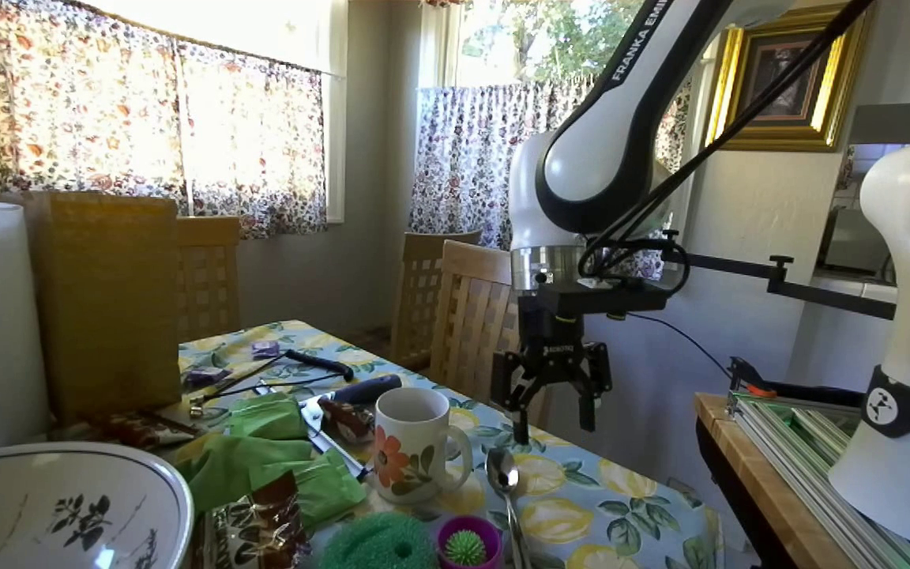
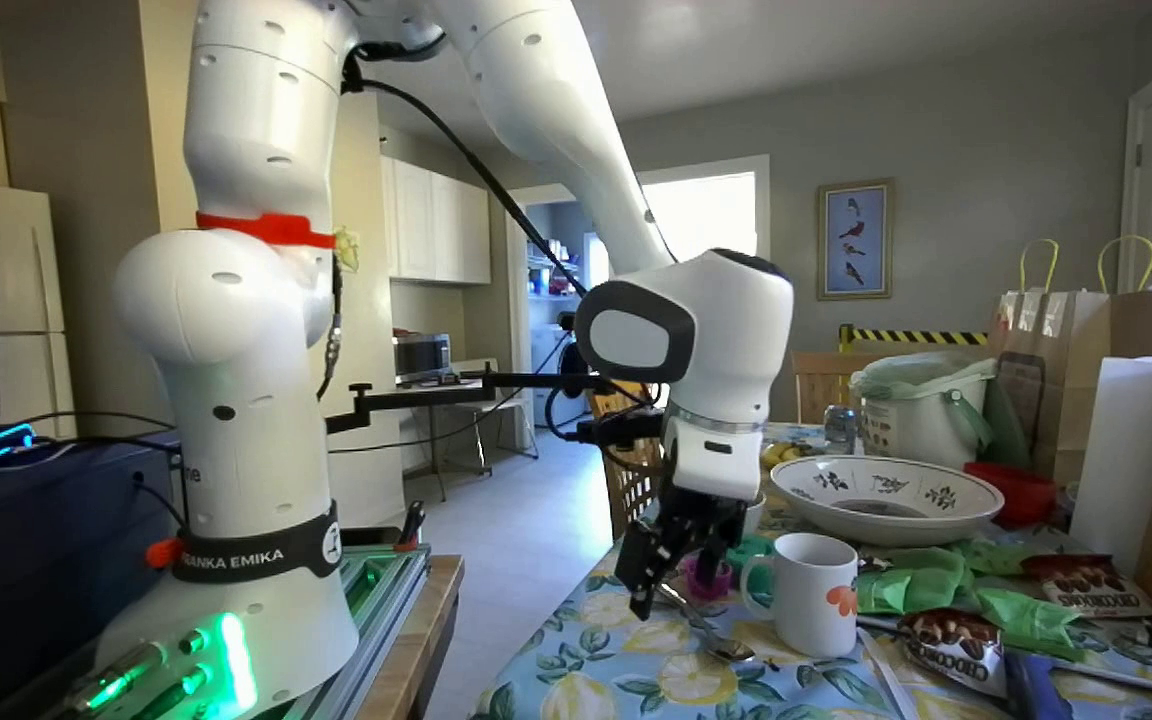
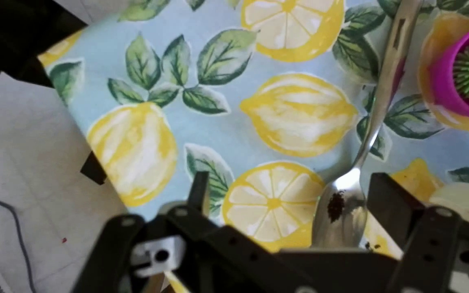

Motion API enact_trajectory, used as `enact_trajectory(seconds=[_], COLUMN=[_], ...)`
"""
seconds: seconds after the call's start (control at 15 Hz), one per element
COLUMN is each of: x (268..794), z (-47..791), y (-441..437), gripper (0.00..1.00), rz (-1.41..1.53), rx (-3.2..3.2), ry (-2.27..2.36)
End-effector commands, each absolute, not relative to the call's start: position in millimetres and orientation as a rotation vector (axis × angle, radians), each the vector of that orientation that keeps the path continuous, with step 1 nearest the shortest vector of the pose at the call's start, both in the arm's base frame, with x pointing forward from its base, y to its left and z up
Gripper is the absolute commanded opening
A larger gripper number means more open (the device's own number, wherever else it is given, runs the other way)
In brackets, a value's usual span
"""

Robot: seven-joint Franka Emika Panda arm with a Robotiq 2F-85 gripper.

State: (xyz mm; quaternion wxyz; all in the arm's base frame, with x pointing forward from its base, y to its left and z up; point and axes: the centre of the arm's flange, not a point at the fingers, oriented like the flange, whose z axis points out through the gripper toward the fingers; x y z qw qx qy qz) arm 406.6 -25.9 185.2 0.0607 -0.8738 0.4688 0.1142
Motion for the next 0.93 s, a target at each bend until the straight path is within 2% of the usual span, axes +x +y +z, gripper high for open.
enact_trajectory(seconds=[0.0,0.4,0.87], x=[406.0,411.5,415.9], z=[249.2,320.3,318.1], y=[-12.3,11.9,13.5], gripper=[1.00,1.00,1.00], rz=[0.343,0.216,0.173], rx=[-2.649,-2.681,-2.712], ry=[1.363,1.275,1.270])
